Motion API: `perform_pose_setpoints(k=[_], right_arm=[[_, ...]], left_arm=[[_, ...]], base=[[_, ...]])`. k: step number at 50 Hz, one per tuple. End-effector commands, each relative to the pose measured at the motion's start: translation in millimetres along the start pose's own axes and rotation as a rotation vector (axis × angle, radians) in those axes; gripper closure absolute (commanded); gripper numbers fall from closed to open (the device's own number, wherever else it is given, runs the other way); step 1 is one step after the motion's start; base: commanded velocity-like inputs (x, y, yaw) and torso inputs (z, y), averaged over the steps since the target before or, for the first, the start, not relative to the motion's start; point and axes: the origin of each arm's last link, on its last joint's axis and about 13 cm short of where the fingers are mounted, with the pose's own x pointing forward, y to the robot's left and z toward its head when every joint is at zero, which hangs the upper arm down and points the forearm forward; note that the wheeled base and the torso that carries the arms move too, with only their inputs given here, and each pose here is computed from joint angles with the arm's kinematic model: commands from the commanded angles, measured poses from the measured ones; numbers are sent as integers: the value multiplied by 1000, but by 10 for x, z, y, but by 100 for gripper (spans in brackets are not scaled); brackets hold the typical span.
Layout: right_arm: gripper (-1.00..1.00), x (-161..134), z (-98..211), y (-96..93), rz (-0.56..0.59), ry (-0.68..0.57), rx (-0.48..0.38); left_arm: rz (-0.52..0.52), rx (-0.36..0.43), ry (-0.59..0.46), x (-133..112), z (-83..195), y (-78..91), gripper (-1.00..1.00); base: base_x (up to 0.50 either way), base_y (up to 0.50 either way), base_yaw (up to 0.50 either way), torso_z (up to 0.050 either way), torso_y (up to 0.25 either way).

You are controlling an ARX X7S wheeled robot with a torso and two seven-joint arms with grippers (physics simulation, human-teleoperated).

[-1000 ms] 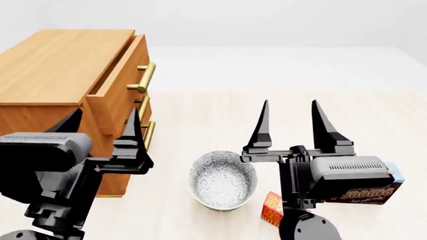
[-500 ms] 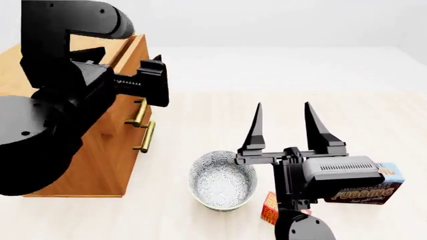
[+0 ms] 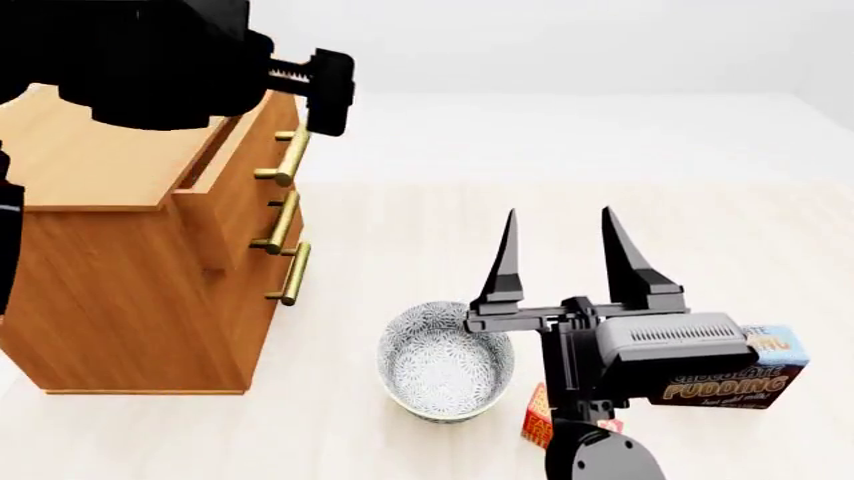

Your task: Put the butter at the back in the top drawer of the cabinet and close it.

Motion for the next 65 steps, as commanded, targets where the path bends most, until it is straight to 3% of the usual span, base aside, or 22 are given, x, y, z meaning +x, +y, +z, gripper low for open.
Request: perform_pose_setpoints(k=[1,30,65], right_arm=[[-100,-26,0,8,3,2,-1],[-100,-17,1,-4,3,0,-1],[-100,-58,-2,5,3,-5,-3]], left_arm=[[74,10,79,91,117,37,-100],[104,-33,172,515,2,131,-100],[92,-60,244,765,-116,174,-100]], base=[[0,0,0,0,0],[0,0,0,0,0],[0,0,0,0,0]])
